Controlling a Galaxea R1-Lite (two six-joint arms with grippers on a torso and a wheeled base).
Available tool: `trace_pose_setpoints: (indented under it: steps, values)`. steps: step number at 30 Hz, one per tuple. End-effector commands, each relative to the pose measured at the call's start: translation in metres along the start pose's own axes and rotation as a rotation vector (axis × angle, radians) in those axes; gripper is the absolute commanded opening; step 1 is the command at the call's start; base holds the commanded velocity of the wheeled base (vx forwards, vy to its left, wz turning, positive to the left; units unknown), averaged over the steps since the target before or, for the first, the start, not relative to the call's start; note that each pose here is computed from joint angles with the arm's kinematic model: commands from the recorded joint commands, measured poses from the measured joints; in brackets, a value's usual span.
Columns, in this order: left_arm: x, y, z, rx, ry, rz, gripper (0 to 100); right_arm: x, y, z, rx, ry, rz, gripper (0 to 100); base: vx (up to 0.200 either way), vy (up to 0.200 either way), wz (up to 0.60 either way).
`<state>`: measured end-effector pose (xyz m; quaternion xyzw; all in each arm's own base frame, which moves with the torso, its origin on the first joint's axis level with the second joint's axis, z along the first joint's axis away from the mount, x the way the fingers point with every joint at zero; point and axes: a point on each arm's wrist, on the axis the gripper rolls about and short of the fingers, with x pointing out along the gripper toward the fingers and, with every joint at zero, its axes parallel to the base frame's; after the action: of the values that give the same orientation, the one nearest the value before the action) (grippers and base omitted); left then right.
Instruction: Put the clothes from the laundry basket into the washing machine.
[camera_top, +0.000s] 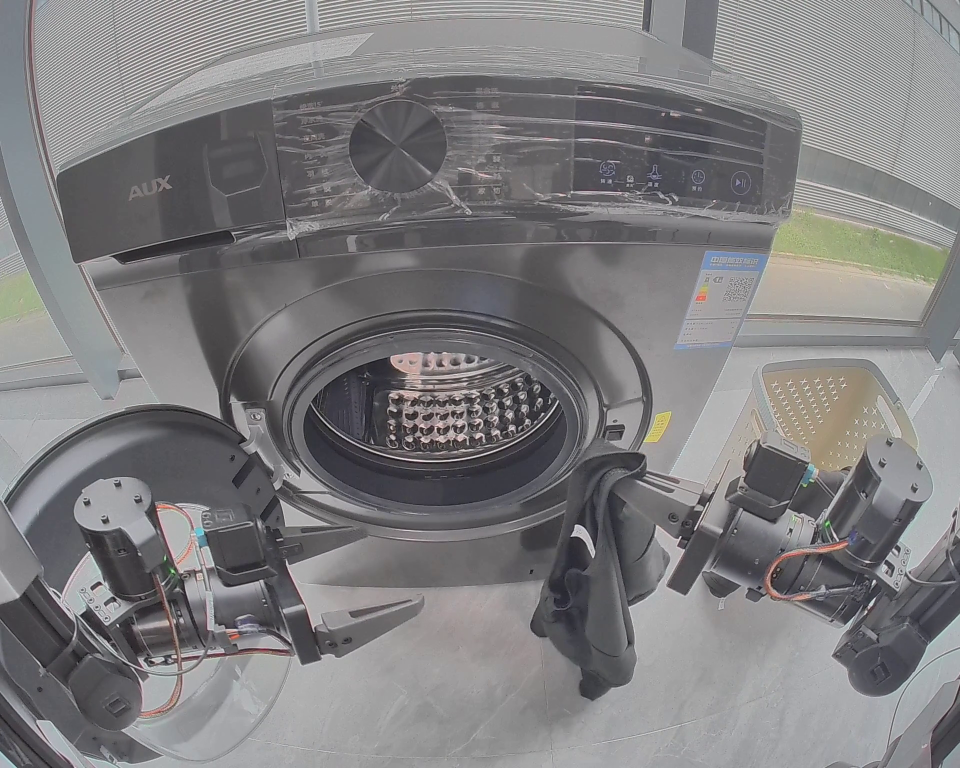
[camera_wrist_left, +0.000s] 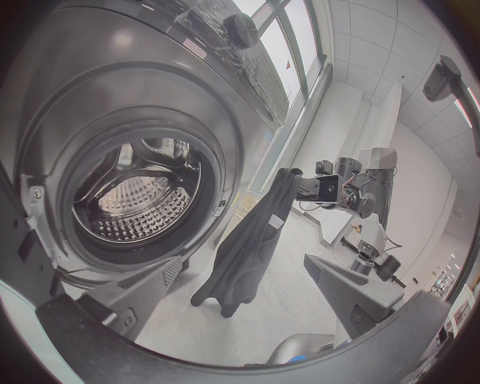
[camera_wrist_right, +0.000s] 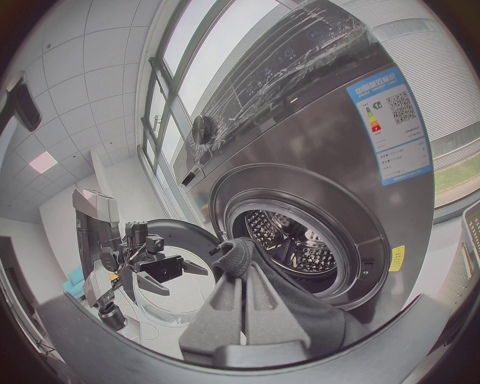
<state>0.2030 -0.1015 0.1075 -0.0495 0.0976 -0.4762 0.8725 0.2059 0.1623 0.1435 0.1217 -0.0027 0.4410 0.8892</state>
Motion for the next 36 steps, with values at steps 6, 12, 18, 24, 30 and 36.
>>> trace_pose_setpoints:
  steps: [6,12,18,24,30,36]
  values:
    - [0.03,0.008,-0.029,-0.013,0.048,-0.044,100,0.011,0.005,-0.014,0.009,0.043,0.031,0,0.0,0.0,0.0]
    - [0.043,0.018,-0.042,-0.018,0.084,-0.038,100,0.02,0.012,-0.009,-0.011,0.012,0.066,0,0.0,0.0,0.0]
    - [0.055,0.02,-0.041,-0.003,0.067,-0.048,100,0.028,0.018,-0.004,-0.015,-0.014,0.092,0,0.0,0.0,0.0]
    - [0.063,0.017,-0.036,0.015,0.045,-0.05,100,0.032,0.03,-0.009,0.004,-0.001,0.139,0,0.0,0.0,0.0]
    - [0.073,0.02,-0.04,0.012,0.047,-0.026,100,0.032,0.039,-0.01,0.009,0.004,0.167,0,0.0,0.0,0.0]
    - [0.09,0.023,-0.048,0.015,0.051,-0.027,100,0.033,0.045,-0.01,0.01,-0.004,0.168,0,0.0,0.0,0.0]
